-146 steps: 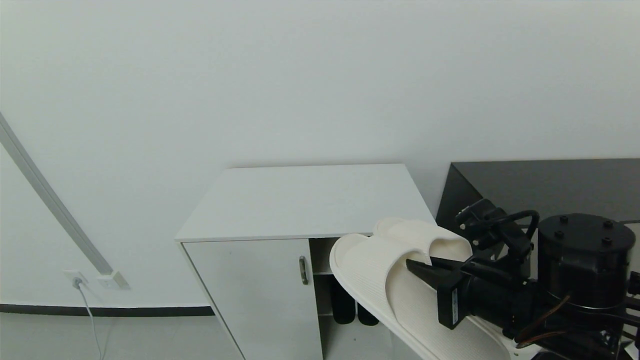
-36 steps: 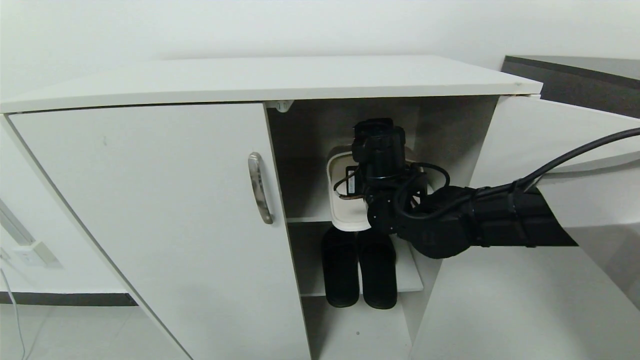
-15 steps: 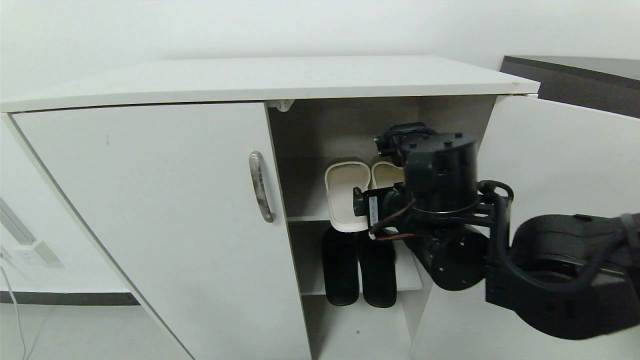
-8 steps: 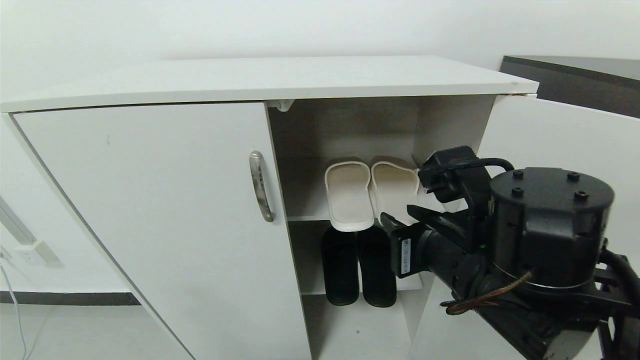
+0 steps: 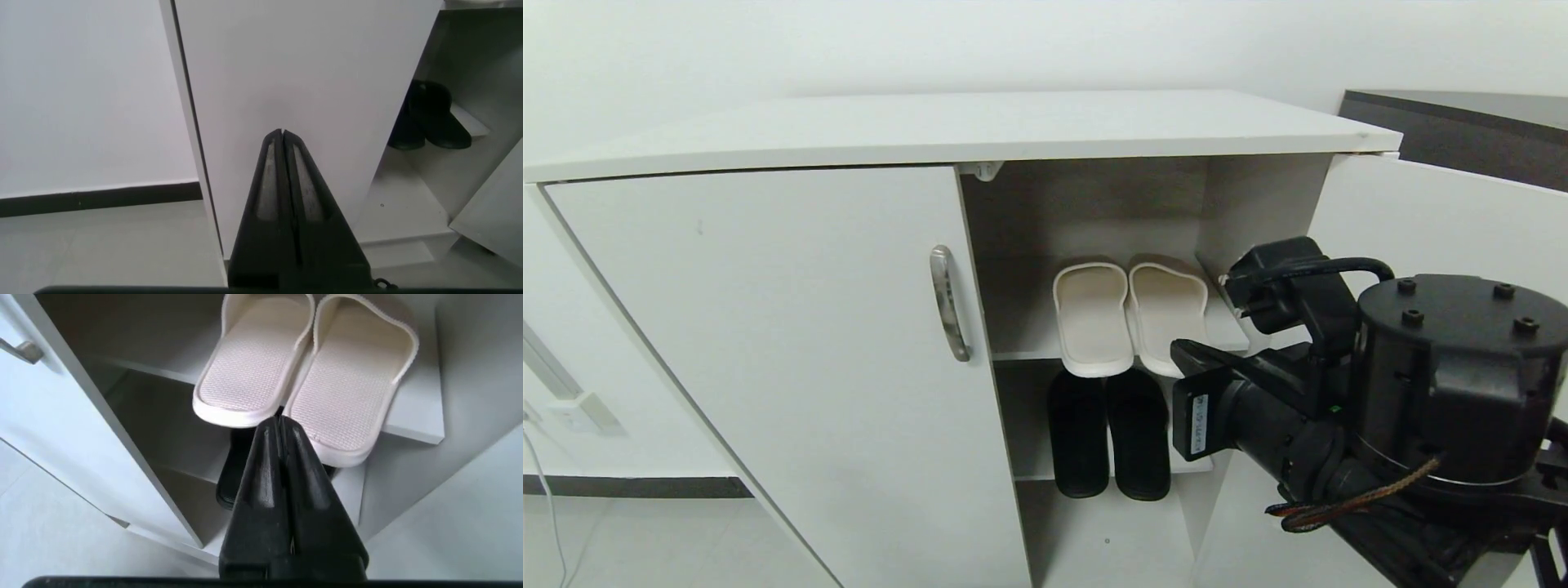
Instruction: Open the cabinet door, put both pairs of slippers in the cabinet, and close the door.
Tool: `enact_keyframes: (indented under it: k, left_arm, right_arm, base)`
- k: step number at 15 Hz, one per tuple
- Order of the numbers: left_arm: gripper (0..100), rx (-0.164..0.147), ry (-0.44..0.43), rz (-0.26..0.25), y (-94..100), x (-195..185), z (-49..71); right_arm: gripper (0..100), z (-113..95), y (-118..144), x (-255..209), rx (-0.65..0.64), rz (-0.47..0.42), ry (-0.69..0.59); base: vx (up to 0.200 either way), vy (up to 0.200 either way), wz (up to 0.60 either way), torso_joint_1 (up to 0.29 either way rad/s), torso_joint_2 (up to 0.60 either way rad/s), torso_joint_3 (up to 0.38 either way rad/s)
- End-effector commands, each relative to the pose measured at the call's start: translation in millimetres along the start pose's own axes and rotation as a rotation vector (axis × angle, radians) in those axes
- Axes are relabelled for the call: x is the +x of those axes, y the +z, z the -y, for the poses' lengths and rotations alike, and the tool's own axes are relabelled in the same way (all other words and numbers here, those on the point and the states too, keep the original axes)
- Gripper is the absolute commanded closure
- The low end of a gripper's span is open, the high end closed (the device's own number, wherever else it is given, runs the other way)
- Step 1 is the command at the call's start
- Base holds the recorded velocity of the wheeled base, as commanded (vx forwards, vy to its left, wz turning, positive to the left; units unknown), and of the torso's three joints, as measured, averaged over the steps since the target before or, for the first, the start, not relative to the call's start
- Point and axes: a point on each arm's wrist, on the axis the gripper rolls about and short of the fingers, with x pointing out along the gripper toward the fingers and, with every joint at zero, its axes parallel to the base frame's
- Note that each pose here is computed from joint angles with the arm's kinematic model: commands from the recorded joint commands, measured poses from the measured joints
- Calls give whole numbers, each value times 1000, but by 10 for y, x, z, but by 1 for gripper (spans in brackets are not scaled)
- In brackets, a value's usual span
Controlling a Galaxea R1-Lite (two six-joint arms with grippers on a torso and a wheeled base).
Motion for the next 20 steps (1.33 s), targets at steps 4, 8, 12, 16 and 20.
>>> enact_keyframes:
  k: [4, 8, 12, 16, 20]
  left_arm:
    - [100, 0, 0, 0, 0, 0, 0]
    - [100, 0, 0, 0, 0, 0, 0]
    - [100, 0, 0, -2, 0, 1, 0]
    - [100, -2, 0, 0, 0, 0, 0]
    - [100, 0, 2, 0, 0, 0, 0]
  right_arm:
    - [100, -20, -45, 30, -8, -13, -1]
    - [100, -22, -61, 36, -10, -18, -1]
    - [100, -14, -133, 43, -25, -39, -5]
    - [100, 39, -197, 112, -23, -45, -25]
    - [100, 96, -312, 224, -18, -36, -24]
  base:
    - [-200, 0, 0, 2, 2, 4]
    - [-200, 0, 0, 1, 4, 1]
    - [-200, 0, 0, 2, 4, 6]
    - [-200, 0, 0, 2, 2, 2]
    - [0, 0, 0, 0, 0, 0]
